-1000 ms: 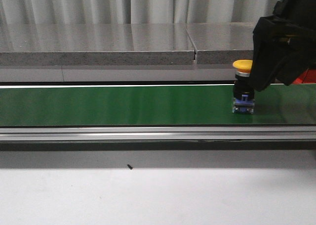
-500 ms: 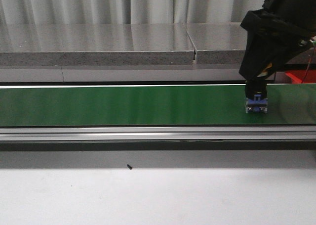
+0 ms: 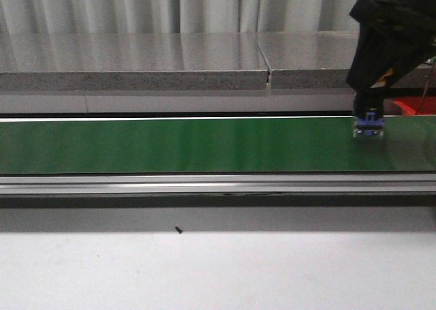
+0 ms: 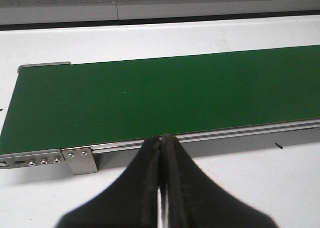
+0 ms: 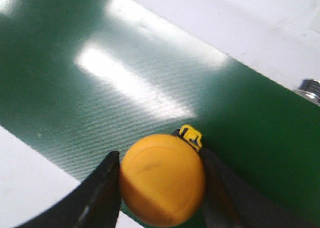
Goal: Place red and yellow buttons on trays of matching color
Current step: 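Lower the right gripper onto the last yellow button and grasp it, then lift the yellow button off the belt over the yellow tray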
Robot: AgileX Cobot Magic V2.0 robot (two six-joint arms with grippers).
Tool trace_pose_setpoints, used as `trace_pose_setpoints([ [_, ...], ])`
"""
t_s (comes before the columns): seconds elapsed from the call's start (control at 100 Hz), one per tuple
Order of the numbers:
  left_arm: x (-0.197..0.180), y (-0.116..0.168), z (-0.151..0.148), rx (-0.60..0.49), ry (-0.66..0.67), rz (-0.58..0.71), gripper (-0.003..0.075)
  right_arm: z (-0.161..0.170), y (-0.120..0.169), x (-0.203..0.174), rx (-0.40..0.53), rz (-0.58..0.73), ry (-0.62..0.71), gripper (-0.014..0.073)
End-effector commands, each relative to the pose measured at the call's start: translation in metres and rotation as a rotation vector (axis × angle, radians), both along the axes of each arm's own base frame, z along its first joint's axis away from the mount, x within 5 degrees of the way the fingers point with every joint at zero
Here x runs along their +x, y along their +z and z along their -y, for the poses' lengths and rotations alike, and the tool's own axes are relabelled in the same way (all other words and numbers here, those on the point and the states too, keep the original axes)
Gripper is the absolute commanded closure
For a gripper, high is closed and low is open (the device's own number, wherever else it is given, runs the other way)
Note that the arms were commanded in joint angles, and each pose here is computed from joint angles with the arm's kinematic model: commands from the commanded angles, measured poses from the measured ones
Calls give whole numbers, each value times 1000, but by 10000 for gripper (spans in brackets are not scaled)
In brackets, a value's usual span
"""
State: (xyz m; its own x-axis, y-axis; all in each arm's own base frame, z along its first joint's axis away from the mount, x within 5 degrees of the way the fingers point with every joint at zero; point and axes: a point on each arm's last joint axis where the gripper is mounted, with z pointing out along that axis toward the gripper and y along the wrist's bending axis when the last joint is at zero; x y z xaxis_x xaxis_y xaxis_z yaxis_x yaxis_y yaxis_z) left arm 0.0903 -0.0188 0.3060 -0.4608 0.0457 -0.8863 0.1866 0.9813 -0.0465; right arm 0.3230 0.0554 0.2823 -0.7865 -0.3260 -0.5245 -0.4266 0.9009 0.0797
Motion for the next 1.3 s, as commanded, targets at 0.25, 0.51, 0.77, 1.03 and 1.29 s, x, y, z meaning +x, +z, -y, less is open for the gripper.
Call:
trace_pose_setpoints([
  [0.25, 2, 15, 1, -29, 2, 90, 739, 62, 38, -5, 69, 121, -238, 555],
  [0.51, 2, 15, 1, -29, 2, 90, 739, 115, 43, -16, 82, 133, -442, 555],
  [0.77, 2, 15, 1, -29, 2, 90, 739, 158, 29, -37, 83, 166, -660, 557],
  [1.03, 2, 15, 1, -29, 2, 90, 739, 196, 25, -59, 86, 210, -854, 559],
  [1.29, 2, 15, 1, -29, 2, 90, 739, 215, 1, -78, 106, 192, -1010, 559],
])
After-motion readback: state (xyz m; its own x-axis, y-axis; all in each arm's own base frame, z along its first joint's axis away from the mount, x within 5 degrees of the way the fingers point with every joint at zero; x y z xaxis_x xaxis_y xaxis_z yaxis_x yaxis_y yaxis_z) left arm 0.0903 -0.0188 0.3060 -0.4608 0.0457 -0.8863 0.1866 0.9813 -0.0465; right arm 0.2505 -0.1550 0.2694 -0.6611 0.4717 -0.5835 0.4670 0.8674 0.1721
